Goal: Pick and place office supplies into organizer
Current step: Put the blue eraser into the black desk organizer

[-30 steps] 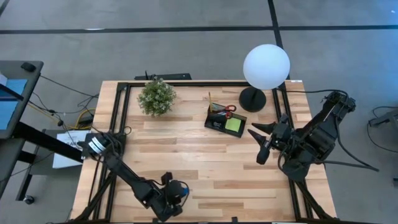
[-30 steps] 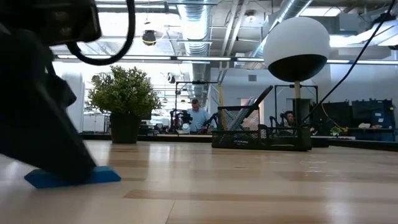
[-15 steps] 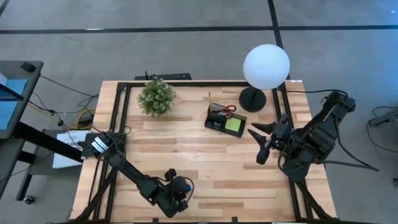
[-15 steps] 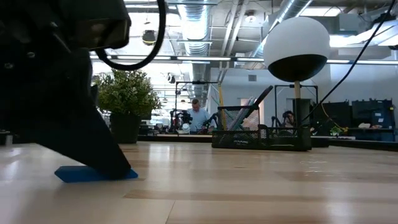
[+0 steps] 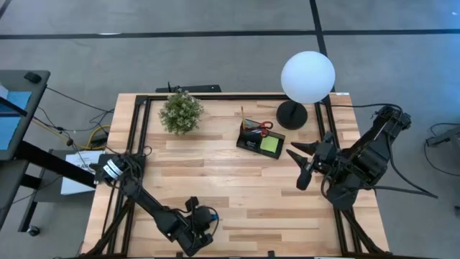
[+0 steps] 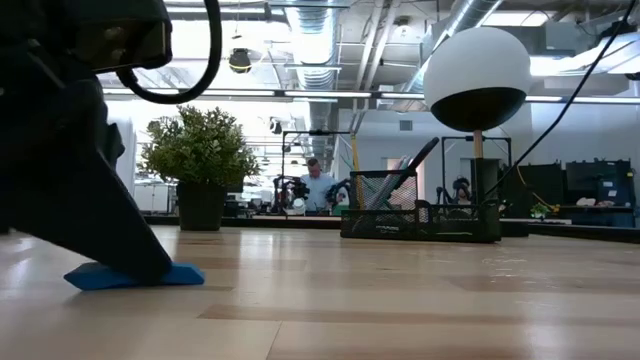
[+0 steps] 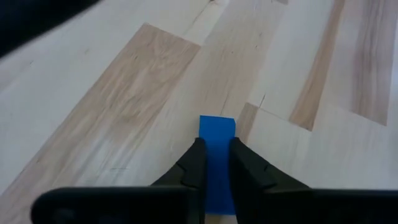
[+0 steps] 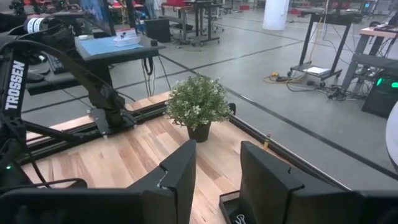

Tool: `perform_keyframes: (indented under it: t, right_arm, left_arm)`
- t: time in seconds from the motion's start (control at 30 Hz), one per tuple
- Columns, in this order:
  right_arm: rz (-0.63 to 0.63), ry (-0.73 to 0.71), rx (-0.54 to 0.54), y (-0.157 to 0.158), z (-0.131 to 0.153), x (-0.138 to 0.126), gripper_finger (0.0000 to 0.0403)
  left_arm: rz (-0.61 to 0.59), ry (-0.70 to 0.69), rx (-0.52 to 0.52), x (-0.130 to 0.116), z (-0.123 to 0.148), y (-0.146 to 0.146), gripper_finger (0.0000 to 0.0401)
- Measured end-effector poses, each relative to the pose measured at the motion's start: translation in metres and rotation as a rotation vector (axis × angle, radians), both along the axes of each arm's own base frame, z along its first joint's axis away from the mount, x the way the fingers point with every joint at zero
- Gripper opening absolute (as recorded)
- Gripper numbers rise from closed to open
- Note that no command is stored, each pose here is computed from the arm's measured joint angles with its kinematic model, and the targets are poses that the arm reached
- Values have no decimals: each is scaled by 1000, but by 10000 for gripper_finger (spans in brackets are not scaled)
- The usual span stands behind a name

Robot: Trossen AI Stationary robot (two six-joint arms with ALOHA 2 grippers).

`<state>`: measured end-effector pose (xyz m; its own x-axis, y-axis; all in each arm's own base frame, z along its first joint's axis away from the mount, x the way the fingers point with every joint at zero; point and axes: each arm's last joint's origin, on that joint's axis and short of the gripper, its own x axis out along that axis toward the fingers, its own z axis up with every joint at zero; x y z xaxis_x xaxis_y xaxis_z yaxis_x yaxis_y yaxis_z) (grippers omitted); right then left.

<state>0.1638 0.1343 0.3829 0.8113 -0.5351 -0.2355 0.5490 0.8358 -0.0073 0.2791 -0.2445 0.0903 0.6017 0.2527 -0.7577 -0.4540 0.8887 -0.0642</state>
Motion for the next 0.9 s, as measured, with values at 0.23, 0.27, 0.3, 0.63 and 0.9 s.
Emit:
perform_keyframes:
  t: [0.23,0.27,0.3,0.63,0.9]
  right_arm:
    - [-3,0,-1,0,0,0,119]
    - [-3,0,-1,0,0,0,119]
    - [-3,0,-1,0,0,0,119]
    - [-4,-2,-2,0,0,0,119]
    - [-4,12,-17,-1,-1,-1,119]
  left_arm:
    - [-20,21,-16,27,17,25,33]
    - [-12,4,6,33,21,32,34]
    - [-7,-5,17,38,27,39,35]
    - [102,-124,271,101,77,163,17]
    - [38,-271,249,129,97,249,1]
